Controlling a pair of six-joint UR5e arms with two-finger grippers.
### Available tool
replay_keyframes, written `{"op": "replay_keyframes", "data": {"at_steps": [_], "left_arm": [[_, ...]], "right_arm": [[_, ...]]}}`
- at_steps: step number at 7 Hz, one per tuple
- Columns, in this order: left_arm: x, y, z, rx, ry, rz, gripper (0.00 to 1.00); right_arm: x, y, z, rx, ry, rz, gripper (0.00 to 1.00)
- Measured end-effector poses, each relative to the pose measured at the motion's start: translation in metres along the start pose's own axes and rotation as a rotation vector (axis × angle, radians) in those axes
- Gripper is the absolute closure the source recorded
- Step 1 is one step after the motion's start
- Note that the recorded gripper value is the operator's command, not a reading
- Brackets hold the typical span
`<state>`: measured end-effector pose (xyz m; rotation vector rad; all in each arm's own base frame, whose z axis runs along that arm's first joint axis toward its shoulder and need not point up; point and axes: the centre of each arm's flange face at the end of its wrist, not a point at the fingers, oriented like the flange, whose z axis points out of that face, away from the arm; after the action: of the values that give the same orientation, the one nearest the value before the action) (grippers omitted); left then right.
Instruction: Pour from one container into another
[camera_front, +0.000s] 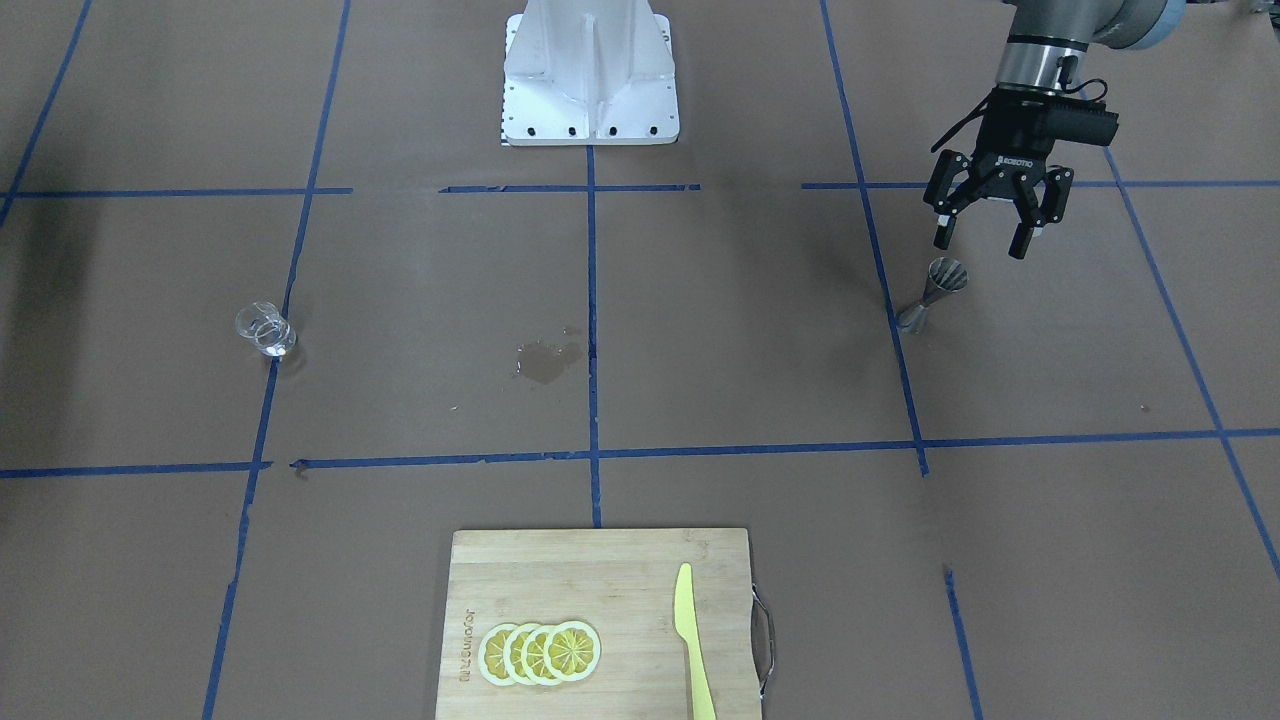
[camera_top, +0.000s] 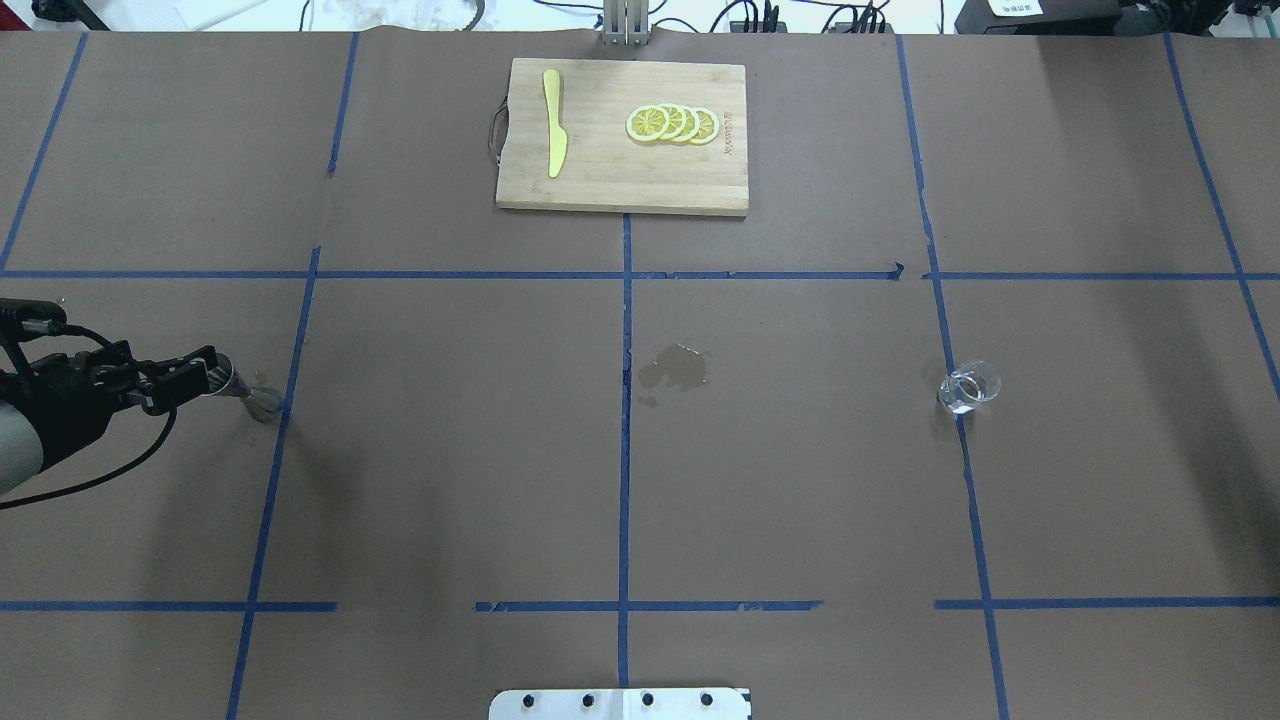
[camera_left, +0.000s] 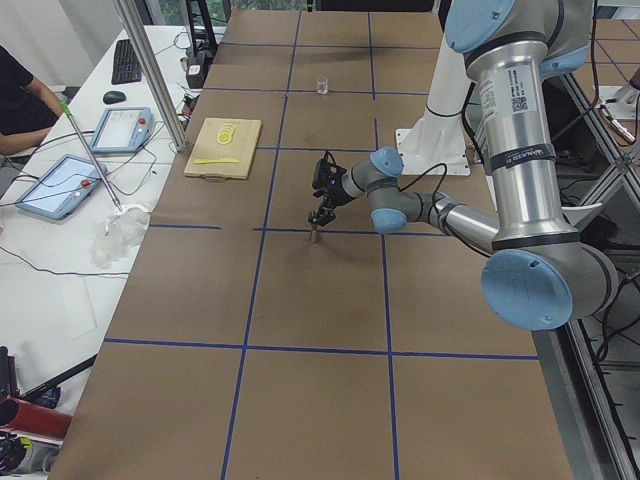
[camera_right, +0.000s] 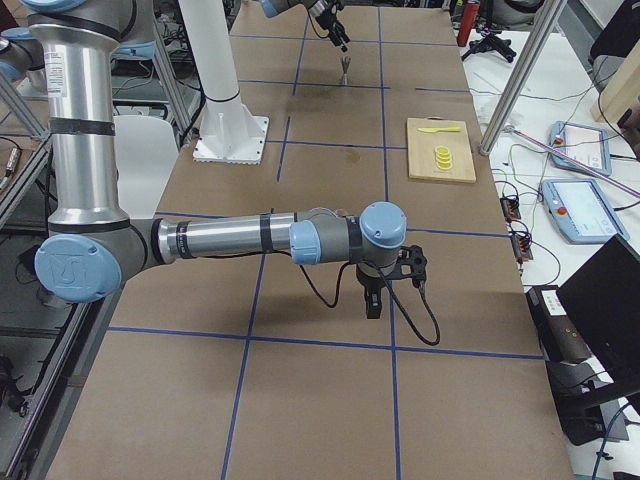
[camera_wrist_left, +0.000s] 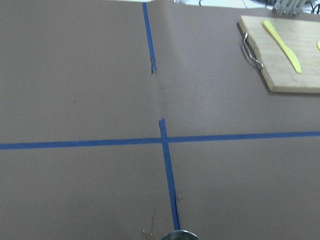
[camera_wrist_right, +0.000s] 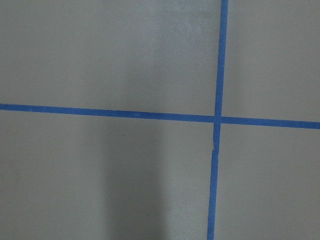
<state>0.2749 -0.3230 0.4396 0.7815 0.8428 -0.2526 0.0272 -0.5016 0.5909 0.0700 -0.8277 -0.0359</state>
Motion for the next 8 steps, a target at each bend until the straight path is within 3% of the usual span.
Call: {"op": "replay_keyframes", "data": {"at_steps": [1, 5, 8], "left_arm": [[0.003, 0.012, -0.002, 0.047, -0.024, 0.016, 0.0], [0.012, 0.068, -0.007, 0.135, -0.054, -0.038, 0.01], [0.005, 0.095, 0.004, 0.22, -0.09, 0.002, 0.01]], "right_arm": [[-0.002, 0.0, -0.002, 0.003, 0.0, -0.004, 0.0], [-0.002, 0.0, -0.002, 0.003, -0.002, -0.004, 0.0], [-0.002, 0.001, -0.002, 0.003, -0.004, -0.004, 0.0]]}}
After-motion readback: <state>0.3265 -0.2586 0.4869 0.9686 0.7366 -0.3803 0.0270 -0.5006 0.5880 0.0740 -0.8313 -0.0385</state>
